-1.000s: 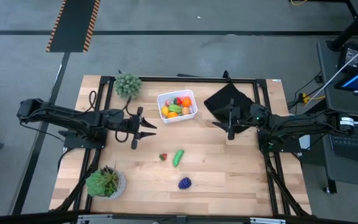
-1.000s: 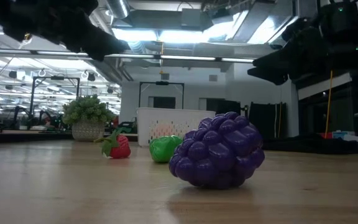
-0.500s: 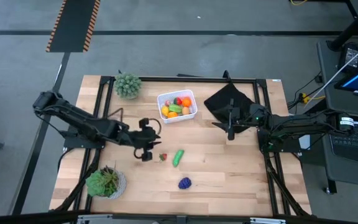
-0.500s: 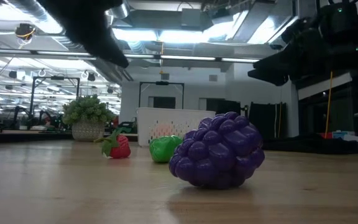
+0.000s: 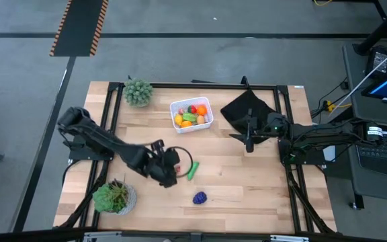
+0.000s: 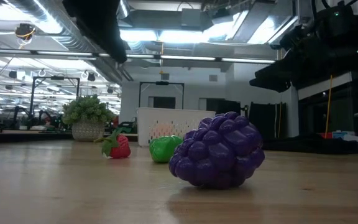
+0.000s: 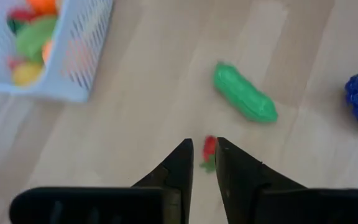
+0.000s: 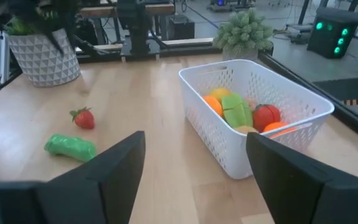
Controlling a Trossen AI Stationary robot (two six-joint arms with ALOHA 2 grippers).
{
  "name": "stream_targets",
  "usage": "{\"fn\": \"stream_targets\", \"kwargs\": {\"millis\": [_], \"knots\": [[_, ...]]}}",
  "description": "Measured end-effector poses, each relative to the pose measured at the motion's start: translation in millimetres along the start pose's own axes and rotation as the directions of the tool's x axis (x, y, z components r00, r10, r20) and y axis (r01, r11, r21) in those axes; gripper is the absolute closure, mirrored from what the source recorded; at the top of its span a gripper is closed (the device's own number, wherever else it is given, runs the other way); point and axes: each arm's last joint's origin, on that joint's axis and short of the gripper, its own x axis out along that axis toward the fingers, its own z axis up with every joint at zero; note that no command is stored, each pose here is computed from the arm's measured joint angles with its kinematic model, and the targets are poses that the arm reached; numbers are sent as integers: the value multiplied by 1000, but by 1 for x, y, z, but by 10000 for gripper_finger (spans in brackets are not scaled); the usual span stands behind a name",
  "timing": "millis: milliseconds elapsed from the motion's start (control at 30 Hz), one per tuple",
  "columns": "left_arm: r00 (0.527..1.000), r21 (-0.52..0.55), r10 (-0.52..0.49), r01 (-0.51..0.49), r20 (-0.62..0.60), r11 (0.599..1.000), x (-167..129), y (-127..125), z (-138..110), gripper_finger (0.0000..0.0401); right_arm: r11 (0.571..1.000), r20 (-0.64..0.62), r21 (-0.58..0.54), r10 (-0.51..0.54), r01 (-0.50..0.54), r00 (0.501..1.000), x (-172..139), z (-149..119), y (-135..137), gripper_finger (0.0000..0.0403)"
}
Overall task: Pick and placing Produce into tupperware
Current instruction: Put the strawberry into the white bin
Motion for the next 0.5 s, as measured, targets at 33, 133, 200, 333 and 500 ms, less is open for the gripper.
{"fn": "stream_targets", "kwargs": {"millis": [33, 133, 200, 333, 500], "knots": [[1000, -15, 11, -11, -17, 1000, 2, -5, -2, 342, 1000, -6, 12, 0, 0, 1000, 0, -1, 0, 121], [999, -53, 18, -20, -37, 998, 6, -21, -7, 348, 1000, -31, 27, 1, 0, 1000, 0, -3, 0, 121], [999, -69, 17, -20, -44, 997, 9, -30, -11, 352, 999, -46, 54, 3, 0, 999, 0, -4, 1, 121], [998, -117, 20, -27, -57, 993, 15, -45, -19, 359, 996, -71, 89, 24, -18, 997, 0, -7, 4, 121], [997, -146, 29, -40, -72, 988, 16, -51, -27, 368, 997, -79, 65, 55, -50, 995, 1, -8, 10, 121]]}}
